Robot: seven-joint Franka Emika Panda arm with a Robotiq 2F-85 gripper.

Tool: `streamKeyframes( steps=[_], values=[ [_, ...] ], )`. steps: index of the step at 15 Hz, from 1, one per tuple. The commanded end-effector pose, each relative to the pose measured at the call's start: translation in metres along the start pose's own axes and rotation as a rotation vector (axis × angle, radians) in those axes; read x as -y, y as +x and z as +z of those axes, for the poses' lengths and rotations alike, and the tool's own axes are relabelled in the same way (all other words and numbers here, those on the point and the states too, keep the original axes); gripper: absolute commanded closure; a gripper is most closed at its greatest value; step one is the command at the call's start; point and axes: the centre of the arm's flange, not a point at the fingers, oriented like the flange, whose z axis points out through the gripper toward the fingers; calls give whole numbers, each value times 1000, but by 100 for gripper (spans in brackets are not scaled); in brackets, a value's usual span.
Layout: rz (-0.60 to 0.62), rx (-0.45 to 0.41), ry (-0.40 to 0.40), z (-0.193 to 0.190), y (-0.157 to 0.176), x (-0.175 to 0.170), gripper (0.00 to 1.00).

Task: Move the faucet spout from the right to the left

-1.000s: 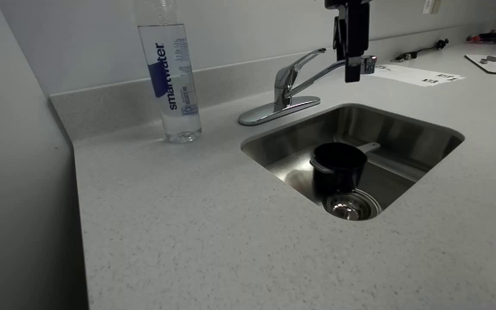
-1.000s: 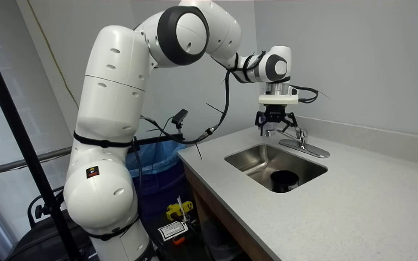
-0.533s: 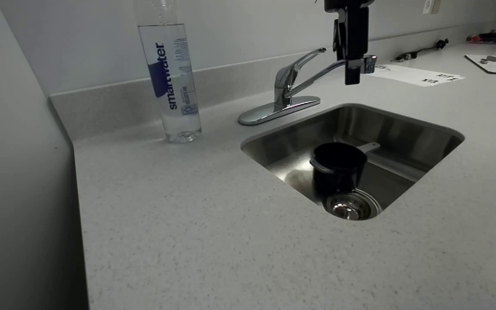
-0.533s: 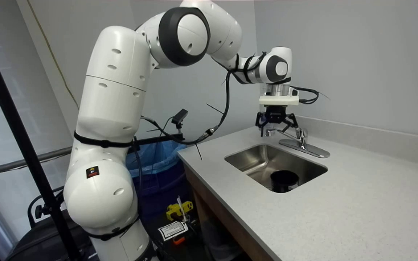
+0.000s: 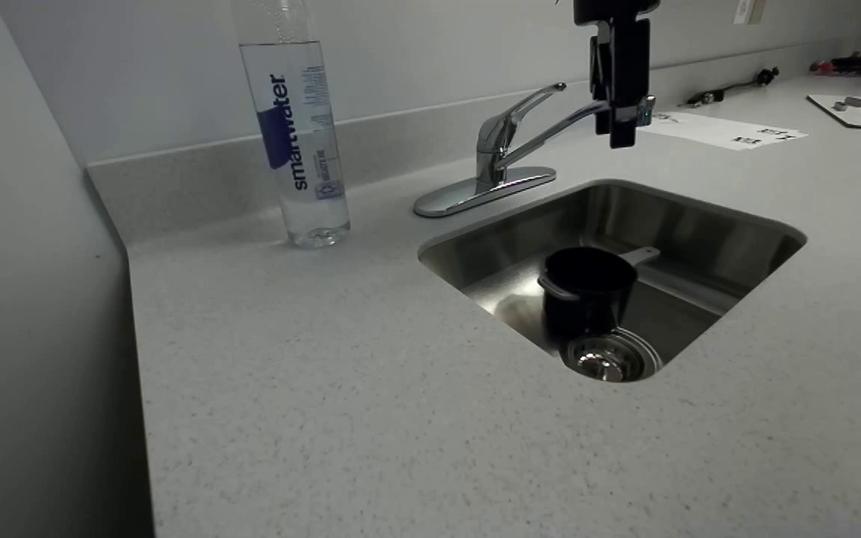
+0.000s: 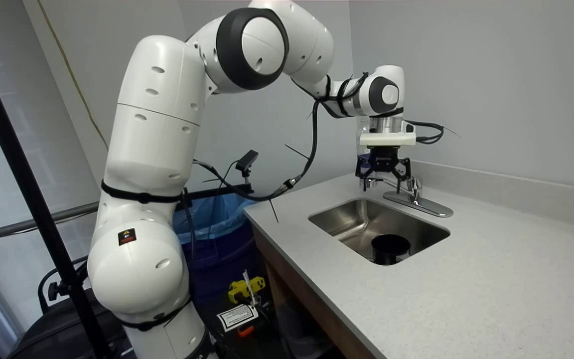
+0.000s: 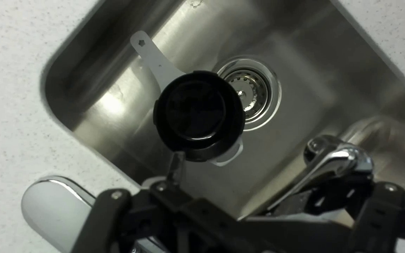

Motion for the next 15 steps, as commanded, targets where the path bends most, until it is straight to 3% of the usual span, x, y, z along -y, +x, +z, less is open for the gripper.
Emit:
streamKeyframes(
  steps=[1, 6, 7, 15],
  values=[
    [-11, 4, -9, -3, -12, 10, 0],
    [-62, -26, 22, -13, 9, 42, 0],
    [-74, -31, 24, -26, 3, 39, 0],
    [-78, -10, 47, -21, 37, 58, 0]
  ],
)
